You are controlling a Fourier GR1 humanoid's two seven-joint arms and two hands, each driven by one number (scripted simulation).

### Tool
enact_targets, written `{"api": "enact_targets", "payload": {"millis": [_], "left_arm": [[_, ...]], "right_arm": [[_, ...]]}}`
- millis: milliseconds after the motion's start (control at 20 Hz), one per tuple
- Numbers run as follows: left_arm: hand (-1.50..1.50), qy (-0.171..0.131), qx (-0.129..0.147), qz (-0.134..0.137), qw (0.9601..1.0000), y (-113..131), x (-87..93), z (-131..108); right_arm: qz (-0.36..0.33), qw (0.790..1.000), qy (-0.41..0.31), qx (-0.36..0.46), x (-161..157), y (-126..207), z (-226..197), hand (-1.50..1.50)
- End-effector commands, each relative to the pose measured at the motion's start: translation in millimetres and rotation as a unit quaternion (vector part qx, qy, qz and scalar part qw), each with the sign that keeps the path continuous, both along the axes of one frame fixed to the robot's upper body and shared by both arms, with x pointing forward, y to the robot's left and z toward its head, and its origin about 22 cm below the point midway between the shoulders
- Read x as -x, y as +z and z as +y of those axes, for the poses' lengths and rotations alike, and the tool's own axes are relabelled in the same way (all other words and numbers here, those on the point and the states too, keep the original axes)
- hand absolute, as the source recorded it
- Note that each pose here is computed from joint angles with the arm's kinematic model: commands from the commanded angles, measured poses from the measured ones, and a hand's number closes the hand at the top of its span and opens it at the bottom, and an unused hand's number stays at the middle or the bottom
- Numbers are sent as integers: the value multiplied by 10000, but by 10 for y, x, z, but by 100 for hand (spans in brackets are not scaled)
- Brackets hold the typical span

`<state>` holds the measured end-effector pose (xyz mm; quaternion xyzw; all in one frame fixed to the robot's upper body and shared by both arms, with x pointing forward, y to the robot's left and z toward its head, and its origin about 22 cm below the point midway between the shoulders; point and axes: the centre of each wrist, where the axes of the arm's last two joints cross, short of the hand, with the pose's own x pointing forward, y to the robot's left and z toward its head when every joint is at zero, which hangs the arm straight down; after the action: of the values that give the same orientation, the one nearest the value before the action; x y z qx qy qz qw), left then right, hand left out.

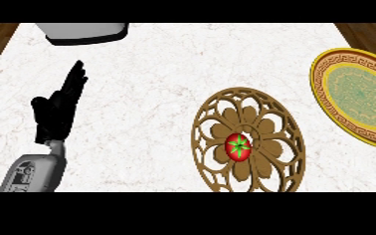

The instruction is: Pick the can from the placemat and place it in the plate

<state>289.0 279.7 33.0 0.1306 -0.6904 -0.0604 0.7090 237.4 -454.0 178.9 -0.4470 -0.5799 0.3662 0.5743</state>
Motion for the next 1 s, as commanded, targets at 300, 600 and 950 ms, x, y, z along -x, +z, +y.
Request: {"api": "enact_targets", "payload": {"millis": [300,600,950], "left_arm": [[0,-410,16,-20,9992,42,29,-58],[0,-633,-30,-151,9979,19,-188,-219],[0,-585,-2,-112,9982,30,-111,-301]], "right_arm": [[-1182,9780,1434,-944,491,257,-1109,150],[-740,9757,1617,-1281,479,103,-1444,150],[-345,9701,2037,-1276,-32,-286,-1070,150]]}}
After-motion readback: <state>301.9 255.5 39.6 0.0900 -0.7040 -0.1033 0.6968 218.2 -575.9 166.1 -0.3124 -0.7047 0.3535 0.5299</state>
